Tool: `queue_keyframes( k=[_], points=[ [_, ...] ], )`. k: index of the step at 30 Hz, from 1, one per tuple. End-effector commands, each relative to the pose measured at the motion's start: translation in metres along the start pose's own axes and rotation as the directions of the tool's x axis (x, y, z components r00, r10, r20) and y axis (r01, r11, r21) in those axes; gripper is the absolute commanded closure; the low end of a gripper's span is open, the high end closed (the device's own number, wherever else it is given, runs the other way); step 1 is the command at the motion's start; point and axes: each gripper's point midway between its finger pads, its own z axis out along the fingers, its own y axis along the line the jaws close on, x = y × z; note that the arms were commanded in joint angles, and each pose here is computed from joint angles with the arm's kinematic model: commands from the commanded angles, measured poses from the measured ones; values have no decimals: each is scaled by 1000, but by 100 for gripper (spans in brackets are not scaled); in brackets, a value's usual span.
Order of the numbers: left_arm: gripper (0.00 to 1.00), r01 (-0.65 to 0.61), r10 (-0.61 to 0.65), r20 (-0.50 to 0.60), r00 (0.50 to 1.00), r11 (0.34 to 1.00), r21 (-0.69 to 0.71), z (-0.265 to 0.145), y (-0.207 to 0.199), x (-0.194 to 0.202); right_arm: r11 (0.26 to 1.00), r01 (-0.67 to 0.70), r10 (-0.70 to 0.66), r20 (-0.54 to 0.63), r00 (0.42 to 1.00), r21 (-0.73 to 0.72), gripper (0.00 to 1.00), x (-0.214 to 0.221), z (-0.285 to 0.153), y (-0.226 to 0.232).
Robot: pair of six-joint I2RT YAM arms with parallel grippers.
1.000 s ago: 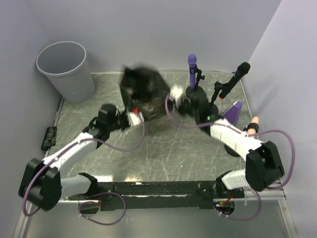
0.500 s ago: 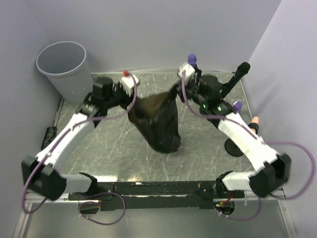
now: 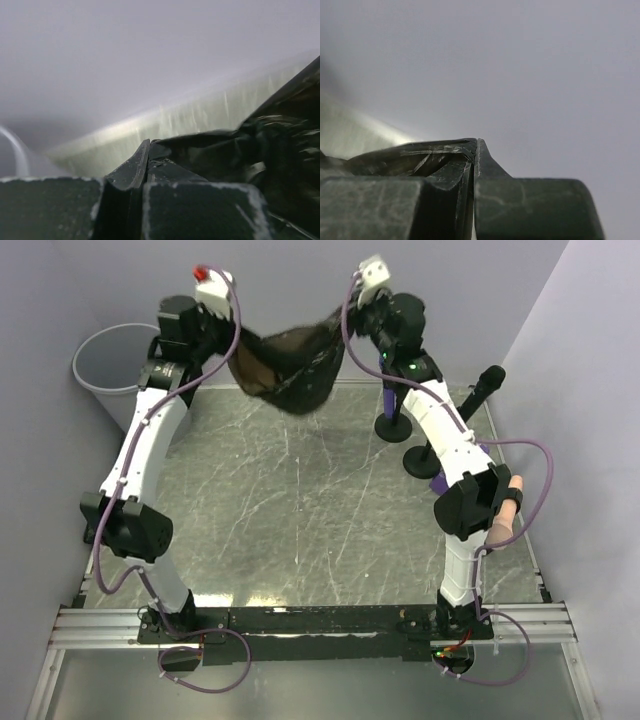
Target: Put the trash bags into the trash bin
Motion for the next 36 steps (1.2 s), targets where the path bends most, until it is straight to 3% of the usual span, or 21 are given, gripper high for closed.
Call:
queue_keyframes(
  k=[1,3,6,7,10,11,12,13,14,15,16,17,18,20,21,23,25,28,31,36],
  points=[
    [99,-22,75,600,796,995,-95,-107,10,-205,982,14,-123,576,808,190,100,-231,-82,-52],
    [99,-55,121,752,647,992,-112,-154,1,-255,976,42,-184,695,695,216,100,-282,-116,-46],
    [99,-108,232,855,463,973,-205,-203,-19,-297,959,101,-274,779,564,264,100,-318,-151,-31],
    [99,-118,265,866,425,964,-237,-210,-27,-301,954,116,-294,786,544,276,100,-320,-156,-25],
    [99,-147,329,862,385,944,-295,-207,-48,-271,928,187,-370,729,576,323,100,-274,-139,-12],
    [99,-199,337,848,410,940,-277,-190,-64,-240,912,238,-408,668,622,335,100,-235,-124,-4],
    [99,-313,362,825,433,919,-238,-176,-85,-203,897,311,-440,555,706,315,100,-161,-100,12],
    [99,-482,408,773,486,863,-152,-147,-114,-138,879,375,-475,460,750,296,100,-108,-95,22],
    [99,-645,476,698,535,764,-26,-128,-139,-57,872,455,-489,341,803,181,100,-36,-96,45],
    [99,-774,540,628,560,612,164,-125,-162,28,851,523,-502,227,835,-41,100,36,-108,80],
    [99,-859,639,574,512,396,326,-132,-174,113,805,532,-505,166,847,-264,100,93,-141,113],
    [99,-851,691,543,477,209,481,-158,-178,184,756,516,-487,180,855,-404,100,116,-190,132],
    [100,-815,711,504,491,169,555,-174,-175,221,725,501,-471,191,861,-473,100,133,-224,144],
    [99,-786,673,451,587,339,517,-184,-170,211,719,472,-443,188,877,-510,100,143,-267,156],
    [99,-773,652,444,614,383,506,-188,-170,212,732,429,-410,161,898,-530,100,143,-276,161],
    [99,-765,627,453,634,425,484,-190,-170,201,762,346,-349,102,932,-548,100,137,-282,162],
    [99,-702,588,402,702,480,526,-188,-171,196,790,276,-303,44,952,-548,100,129,-278,160],
    [99,-505,463,231,856,649,569,-176,-168,177,838,203,-240,-8,971,-506,100,108,-267,149],
    [99,-249,262,47,964,828,501,-159,-157,150,910,95,-133,-65,989,-404,100,86,-251,131],
    [99,31,23,-157,987,942,336,-119,-130,134,961,-40,-7,-170,985,-273,100,74,-204,103]
  ],
)
